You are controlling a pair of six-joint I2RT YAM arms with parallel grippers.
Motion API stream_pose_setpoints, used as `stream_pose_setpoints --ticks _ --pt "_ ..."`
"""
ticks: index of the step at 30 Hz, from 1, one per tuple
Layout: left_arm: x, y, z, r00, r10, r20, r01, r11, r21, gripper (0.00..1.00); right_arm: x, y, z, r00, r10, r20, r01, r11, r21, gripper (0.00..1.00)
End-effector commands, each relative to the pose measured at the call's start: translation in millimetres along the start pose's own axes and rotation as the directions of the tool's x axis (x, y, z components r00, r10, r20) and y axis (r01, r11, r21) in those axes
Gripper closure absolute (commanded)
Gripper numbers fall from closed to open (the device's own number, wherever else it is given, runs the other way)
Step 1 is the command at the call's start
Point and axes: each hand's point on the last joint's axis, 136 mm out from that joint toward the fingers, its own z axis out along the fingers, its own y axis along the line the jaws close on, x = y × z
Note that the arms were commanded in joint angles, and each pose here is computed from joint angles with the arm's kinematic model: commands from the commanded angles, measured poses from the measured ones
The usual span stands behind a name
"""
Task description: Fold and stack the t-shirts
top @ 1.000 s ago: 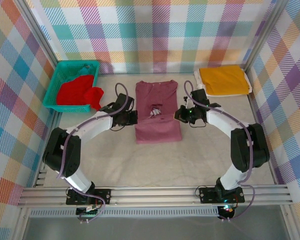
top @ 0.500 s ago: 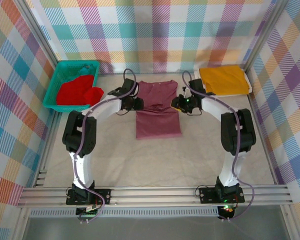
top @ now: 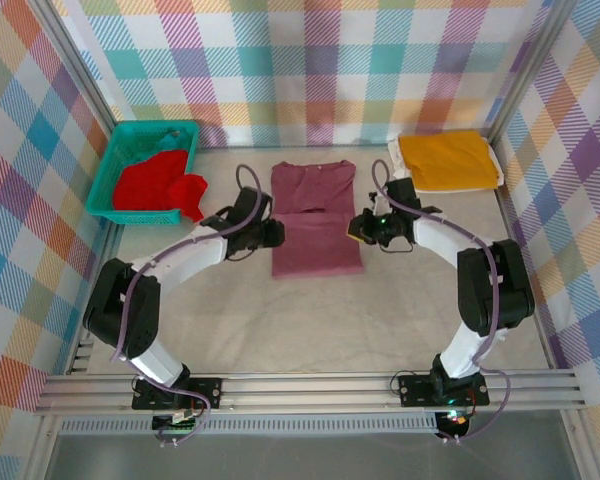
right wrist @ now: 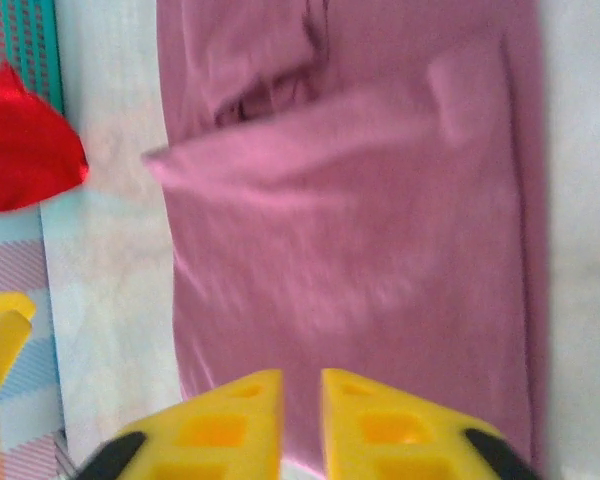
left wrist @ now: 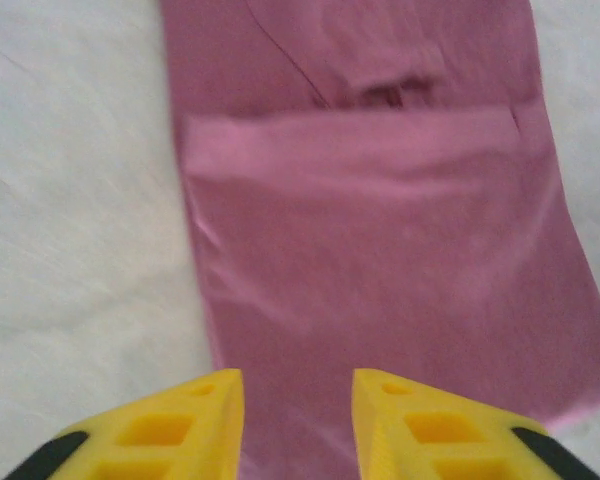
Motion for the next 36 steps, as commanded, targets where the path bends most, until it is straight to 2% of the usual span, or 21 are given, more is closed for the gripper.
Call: stream_pose_setpoints --ticks 1,3,9,19,25,29,31,36 --pt "3.3 -14.9 11.5 0.998 -0.043 0.037 0.04 0.996 0.08 0.71 3.4 16.2 4.3 1.0 -0.023 -0.013 0.022 0.995 -0.095 0.89" --pt "11.2 -15.5 22.7 0.999 -0.048 0.021 0.046 0.995 0.093 0.71 8.1 8.4 11.5 0.999 -0.01 -0.032 0.008 0.997 -0.076 0.93" --pt "50.8 12.7 50.5 0.997 -0.067 -0.047 0.067 0.998 0.01 0.74 35.8 -26.2 36.0 0.991 0.058 -0.118 -0.063 0.997 -0.045 0.93" --pt "112.6 46.4 43.1 0.987 -0.108 -0.118 0.1 0.993 -0.069 0.75 102.6 -80.2 42.2 0.965 0.162 -0.207 -0.152 0.986 0.066 0.94" --pt "130.2 46.9 18.4 0.982 -0.125 -0.144 0.114 0.99 -0.084 0.75 127.1 -71.6 27.0 0.958 0.158 -0.238 -0.142 0.986 0.085 0.92" --pt "113.3 51.3 -7.4 0.984 -0.157 -0.09 0.144 0.98 -0.136 0.71 113.9 -44.7 8.8 0.968 0.134 -0.214 -0.127 0.991 0.048 0.89" --pt "104.7 46.7 -20.6 0.98 -0.188 -0.073 0.177 0.976 -0.128 0.65 106.7 -30.5 -1.5 0.974 0.116 -0.195 -0.114 0.993 0.025 0.83" --pt "114.5 33.8 -37.9 0.953 -0.264 -0.145 0.257 0.964 -0.069 0.59 95.7 -16.5 -18.0 0.987 0.065 -0.148 -0.062 0.998 0.028 0.77"
